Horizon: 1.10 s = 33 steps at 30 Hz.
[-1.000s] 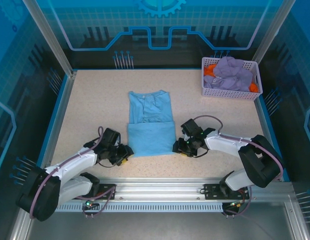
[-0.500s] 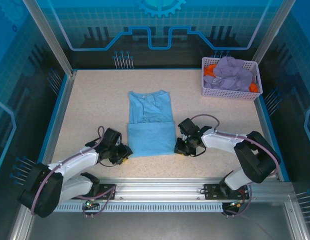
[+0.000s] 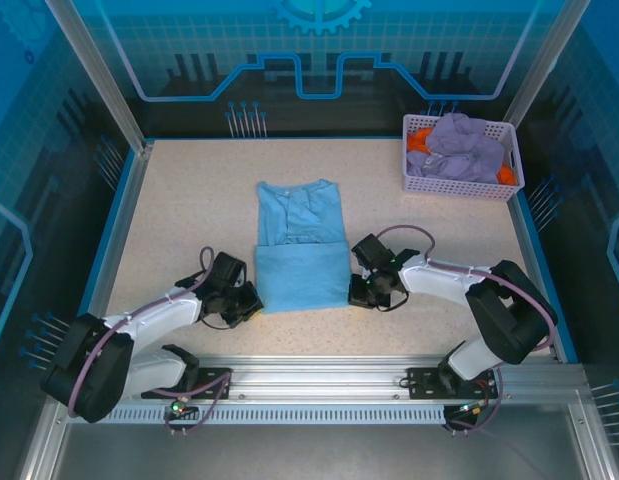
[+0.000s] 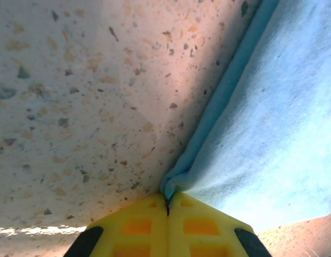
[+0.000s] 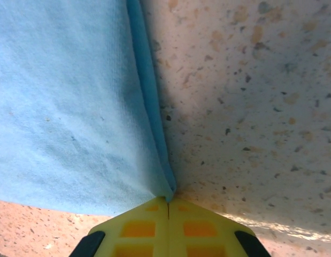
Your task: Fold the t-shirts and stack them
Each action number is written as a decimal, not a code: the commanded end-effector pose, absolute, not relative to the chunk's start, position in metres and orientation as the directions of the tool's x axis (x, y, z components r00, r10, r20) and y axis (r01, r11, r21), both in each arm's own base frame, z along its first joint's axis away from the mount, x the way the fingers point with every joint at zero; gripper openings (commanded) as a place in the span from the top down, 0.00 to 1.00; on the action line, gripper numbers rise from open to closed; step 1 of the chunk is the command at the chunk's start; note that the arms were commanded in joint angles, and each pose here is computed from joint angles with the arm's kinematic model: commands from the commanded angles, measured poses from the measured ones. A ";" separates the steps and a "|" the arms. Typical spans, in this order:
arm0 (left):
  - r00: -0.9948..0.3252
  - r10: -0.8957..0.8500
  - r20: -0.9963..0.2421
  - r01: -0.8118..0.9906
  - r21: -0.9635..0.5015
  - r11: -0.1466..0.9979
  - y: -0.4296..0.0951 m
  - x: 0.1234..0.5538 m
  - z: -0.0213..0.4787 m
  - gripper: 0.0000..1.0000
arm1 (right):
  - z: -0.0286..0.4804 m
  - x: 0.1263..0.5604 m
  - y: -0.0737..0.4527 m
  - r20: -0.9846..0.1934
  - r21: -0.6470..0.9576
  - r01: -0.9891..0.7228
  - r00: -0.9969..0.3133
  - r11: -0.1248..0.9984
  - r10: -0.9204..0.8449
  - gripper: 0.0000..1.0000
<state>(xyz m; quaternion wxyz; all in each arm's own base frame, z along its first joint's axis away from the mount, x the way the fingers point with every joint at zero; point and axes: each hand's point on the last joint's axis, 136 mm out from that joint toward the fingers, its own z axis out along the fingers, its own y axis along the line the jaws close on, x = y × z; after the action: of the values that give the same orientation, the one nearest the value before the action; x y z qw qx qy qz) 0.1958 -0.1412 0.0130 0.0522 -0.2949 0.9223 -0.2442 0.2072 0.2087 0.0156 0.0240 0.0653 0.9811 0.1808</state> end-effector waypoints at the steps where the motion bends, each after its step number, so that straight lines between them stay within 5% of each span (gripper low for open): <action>1: -0.830 -0.557 -0.012 -0.505 -0.406 0.762 -0.125 0.192 0.005 1.00 | 0.016 0.199 0.200 -0.026 0.304 0.091 -0.994 0.948 0.104 1.00; 19: -0.899 -0.430 0.081 -0.419 -0.442 0.793 -0.144 0.113 0.025 1.00 | 0.027 0.112 0.186 -0.060 0.341 0.025 -0.997 0.940 0.048 1.00; 33: -0.897 -0.438 -0.065 -0.319 -0.590 0.742 -0.170 0.171 0.130 1.00 | 0.129 0.156 0.181 -0.328 0.442 -0.060 -0.939 0.895 0.099 1.00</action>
<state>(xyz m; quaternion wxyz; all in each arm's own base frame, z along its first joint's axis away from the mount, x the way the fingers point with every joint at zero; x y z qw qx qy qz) 0.1580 -0.1690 0.1178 0.0894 -0.2086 0.9266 -0.2998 0.1458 0.1915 0.1171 0.1571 0.0143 0.9551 0.2508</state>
